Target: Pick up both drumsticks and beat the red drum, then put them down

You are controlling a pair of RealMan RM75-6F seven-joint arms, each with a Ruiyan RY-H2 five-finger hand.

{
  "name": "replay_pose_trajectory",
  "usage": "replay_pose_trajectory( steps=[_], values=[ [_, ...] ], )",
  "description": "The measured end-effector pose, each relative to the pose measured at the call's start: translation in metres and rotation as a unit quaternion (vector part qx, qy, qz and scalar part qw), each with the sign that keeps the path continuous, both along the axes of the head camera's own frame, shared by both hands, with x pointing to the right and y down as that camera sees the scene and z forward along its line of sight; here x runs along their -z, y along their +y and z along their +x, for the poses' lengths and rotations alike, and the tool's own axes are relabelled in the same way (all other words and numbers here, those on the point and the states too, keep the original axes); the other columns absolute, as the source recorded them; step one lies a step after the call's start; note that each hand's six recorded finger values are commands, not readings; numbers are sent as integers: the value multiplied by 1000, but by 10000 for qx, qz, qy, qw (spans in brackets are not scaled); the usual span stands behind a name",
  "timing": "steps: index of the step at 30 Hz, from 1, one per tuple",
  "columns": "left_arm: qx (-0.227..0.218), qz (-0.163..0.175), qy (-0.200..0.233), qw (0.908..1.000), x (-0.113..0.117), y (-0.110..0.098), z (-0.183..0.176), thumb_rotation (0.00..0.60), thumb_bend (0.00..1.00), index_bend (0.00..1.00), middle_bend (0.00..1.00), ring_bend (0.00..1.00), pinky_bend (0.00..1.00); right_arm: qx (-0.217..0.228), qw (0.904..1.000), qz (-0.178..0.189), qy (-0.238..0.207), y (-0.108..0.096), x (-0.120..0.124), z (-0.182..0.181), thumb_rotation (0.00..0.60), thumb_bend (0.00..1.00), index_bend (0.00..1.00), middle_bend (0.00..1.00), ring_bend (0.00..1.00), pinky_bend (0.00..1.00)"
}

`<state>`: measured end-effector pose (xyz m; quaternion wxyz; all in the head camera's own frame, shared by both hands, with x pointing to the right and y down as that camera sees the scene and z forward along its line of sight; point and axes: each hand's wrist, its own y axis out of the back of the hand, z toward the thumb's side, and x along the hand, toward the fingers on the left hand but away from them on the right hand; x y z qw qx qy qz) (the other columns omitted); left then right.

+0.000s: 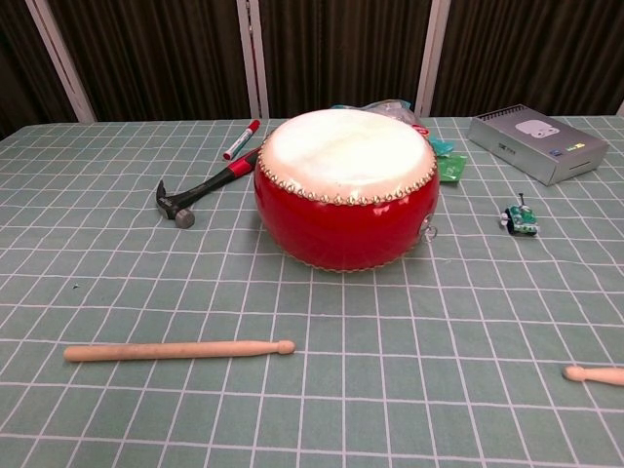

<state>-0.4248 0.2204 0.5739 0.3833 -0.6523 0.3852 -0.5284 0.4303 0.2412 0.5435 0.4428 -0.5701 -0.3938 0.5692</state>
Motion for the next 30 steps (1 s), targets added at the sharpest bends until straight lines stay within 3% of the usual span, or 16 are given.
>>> replay_pose_trajectory(
  steps=[4, 8, 15, 21, 30],
  values=[
    [-7, 21, 29, 10000, 0, -1, 2, 600, 0, 0, 0, 0, 0, -30, 9995, -257, -166, 5, -6, -9, 600, 261, 183, 825, 948, 944],
    [7, 4, 14, 10000, 0, 0, 1, 600, 0, 0, 0, 0, 0, -2, 9980, -613, -127, 12, -15, -16, 600, 260, 286, 920, 1000, 989],
    [29, -14, 10, 10000, -1, 0, 1, 600, 0, 0, 0, 0, 0, 99, 9936, -1063, 381, 20, -27, -17, 600, 261, 326, 933, 1000, 990],
    [30, -65, 6, 10000, -2, 0, 1, 600, 0, 0, 0, 0, 0, -126, 9929, -1154, 257, 20, -27, -10, 600, 261, 333, 963, 1000, 997],
    [26, -105, -17, 9999, -4, 0, 3, 600, 0, 0, 0, 0, 0, -2, 9863, -1546, 579, 27, -42, -17, 600, 261, 346, 980, 1000, 1000]
  ],
)
